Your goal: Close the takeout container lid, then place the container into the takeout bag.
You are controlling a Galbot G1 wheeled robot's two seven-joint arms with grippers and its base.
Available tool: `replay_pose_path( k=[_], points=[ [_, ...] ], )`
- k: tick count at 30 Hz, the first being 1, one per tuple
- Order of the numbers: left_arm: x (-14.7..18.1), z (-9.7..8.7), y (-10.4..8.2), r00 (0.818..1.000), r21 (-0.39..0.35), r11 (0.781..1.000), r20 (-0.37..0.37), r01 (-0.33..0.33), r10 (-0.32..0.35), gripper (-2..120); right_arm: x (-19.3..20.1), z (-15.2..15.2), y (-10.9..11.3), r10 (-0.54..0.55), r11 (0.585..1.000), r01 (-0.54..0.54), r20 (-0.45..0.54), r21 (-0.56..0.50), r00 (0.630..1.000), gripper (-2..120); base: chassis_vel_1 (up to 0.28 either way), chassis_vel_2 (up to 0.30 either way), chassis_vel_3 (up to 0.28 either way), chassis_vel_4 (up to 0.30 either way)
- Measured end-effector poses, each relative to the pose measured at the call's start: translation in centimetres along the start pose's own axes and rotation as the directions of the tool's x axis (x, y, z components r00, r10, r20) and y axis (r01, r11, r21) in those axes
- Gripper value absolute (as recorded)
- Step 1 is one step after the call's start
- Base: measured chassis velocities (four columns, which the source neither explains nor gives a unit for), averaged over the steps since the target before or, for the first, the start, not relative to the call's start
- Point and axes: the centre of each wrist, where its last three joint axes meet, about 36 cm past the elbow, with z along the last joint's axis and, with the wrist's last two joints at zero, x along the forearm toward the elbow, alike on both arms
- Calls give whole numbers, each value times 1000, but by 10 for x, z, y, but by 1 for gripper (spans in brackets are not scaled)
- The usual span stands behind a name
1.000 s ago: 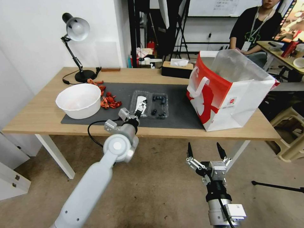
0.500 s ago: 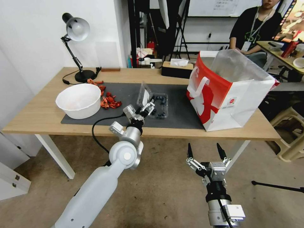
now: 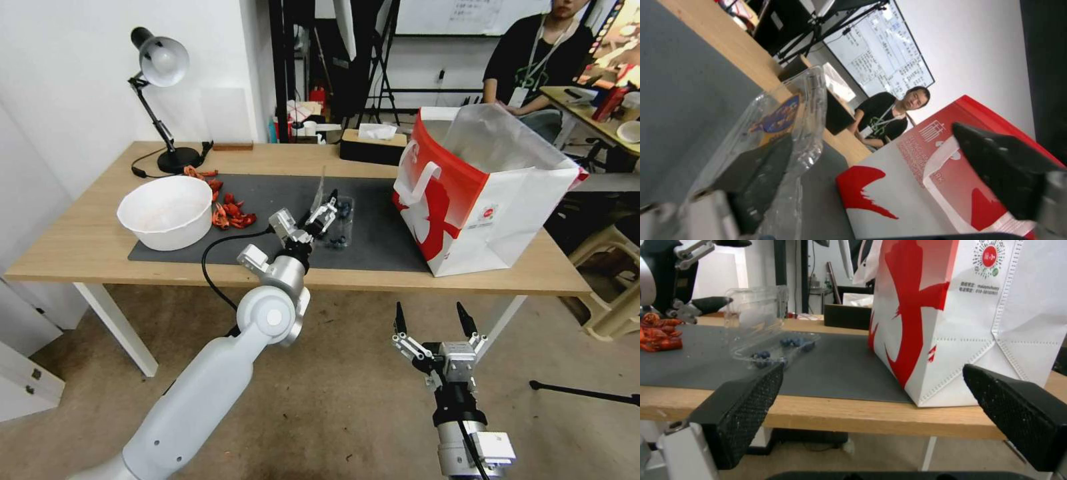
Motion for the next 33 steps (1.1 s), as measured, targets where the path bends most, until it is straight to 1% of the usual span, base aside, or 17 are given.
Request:
replay_pose_path(
  k=[1,3,4,6,8,10,11,12,13,15,17,19,22,23,25,28,33],
  points=[
    [0,0,0,1000,0,1000,0,0,0,88,0,0,0,0,1000,0,0,0,1000,100,0,0,0,0],
    [-1,-1,-1,1000,24,1000,-15,11,-11,78,0,0,0,0,1000,0,-1,1,1000,100,0,0,0,0],
    [-1,-1,-1,1000,24,1000,-15,11,-11,78,0,0,0,0,1000,0,-1,1,1000,100,0,0,0,0],
    [-3,-1,-2,999,51,998,-32,28,-26,67,0,1,0,0,1000,0,-1,1,1000,100,0,0,0,0],
    [-3,-1,-2,999,56,998,-35,31,-29,66,0,1,0,0,1000,0,-1,1,1000,100,0,0,0,0],
    [-6,-2,-2,998,87,995,-50,48,-44,52,0,2,0,1,1000,-1,-3,3,1000,100,0,0,0,0],
    [-6,-2,-2,998,87,995,-50,48,-44,52,0,2,0,1,1000,-1,-3,3,1000,100,0,0,0,0],
    [-7,-2,-2,997,101,993,-57,55,-50,49,0,3,0,1,1000,-1,-4,4,1000,100,0,0,0,0],
    [-8,-2,-2,996,119,991,-68,65,-57,41,1,3,0,1,1000,-1,-5,5,1000,100,0,0,0,0],
    [-8,-3,-3,995,128,989,-74,71,-61,39,1,4,1,1,1000,-1,-6,5,1000,100,0,0,0,0],
    [-11,-3,-2,993,165,982,-92,94,-80,27,1,5,1,1,1000,-1,-8,6,1000,100,0,0,0,0],
    [-12,-3,-2,991,185,977,-100,107,-90,24,1,5,1,1,1000,-1,-8,6,1000,100,0,0,0,0],
    [-18,-5,-2,984,256,955,-126,151,-122,9,1,6,1,2,1000,-1,-10,7,1000,100,0,0,0,0],
    [-18,-5,-2,984,256,955,-126,151,-122,9,1,6,1,2,1000,-1,-10,7,1000,100,0,0,0,0],
    [-21,-6,0,980,284,942,-138,178,-144,0,1,7,1,2,1000,-2,-11,8,1000,100,0,0,0,0],
    [-23,-5,3,975,288,937,-154,199,-160,0,1,8,1,2,1000,-2,-13,9,1000,100,0,0,0,0],
    [-21,3,6,967,263,940,-187,216,-170,0,0,8,2,2,1000,-2,-10,8,1000,100,0,0,0,0]
  ],
)
